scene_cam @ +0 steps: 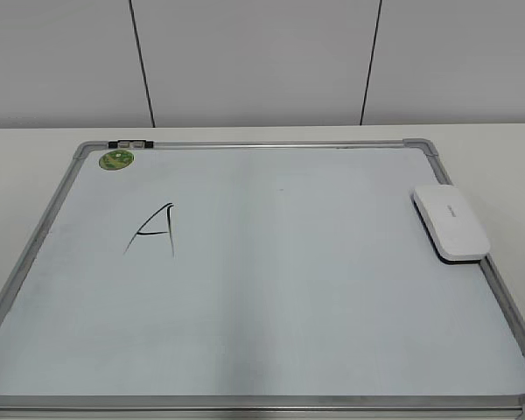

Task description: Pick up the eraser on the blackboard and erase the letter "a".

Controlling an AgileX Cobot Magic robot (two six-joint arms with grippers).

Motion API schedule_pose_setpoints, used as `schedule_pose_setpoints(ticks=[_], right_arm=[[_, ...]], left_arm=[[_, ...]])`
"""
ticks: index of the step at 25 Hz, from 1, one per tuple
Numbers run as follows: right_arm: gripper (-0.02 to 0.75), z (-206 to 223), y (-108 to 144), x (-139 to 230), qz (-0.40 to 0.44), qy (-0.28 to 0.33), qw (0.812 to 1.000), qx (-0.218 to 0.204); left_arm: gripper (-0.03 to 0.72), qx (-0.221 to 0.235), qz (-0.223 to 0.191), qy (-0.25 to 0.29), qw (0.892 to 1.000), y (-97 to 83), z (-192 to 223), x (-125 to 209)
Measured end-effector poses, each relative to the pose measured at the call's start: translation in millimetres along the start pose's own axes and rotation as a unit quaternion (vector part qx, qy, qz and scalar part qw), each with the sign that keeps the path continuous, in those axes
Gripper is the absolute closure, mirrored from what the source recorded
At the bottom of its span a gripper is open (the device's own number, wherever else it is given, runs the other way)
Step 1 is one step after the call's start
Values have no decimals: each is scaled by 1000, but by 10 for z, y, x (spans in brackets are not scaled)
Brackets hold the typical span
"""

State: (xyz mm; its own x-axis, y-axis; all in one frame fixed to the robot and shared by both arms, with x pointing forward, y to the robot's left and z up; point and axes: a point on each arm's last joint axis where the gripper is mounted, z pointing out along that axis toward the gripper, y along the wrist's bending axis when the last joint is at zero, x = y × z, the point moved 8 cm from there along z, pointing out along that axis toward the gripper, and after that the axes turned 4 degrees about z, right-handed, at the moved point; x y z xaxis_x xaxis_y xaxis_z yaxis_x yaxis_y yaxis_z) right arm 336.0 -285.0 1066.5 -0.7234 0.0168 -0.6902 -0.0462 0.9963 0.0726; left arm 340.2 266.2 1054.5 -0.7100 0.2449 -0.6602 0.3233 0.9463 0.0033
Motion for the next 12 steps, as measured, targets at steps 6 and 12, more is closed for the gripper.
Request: schedule_pose_setpoints(ticks=[6,12], right_arm=[[149,6,-35,407,-7,-34,999,2],[149,105,-119,710,-19,-50,998,21]], left_arm=[[137,-10,2,-4,1000,-6,154,415],[139,-28,8,-19,999,37,236,568]])
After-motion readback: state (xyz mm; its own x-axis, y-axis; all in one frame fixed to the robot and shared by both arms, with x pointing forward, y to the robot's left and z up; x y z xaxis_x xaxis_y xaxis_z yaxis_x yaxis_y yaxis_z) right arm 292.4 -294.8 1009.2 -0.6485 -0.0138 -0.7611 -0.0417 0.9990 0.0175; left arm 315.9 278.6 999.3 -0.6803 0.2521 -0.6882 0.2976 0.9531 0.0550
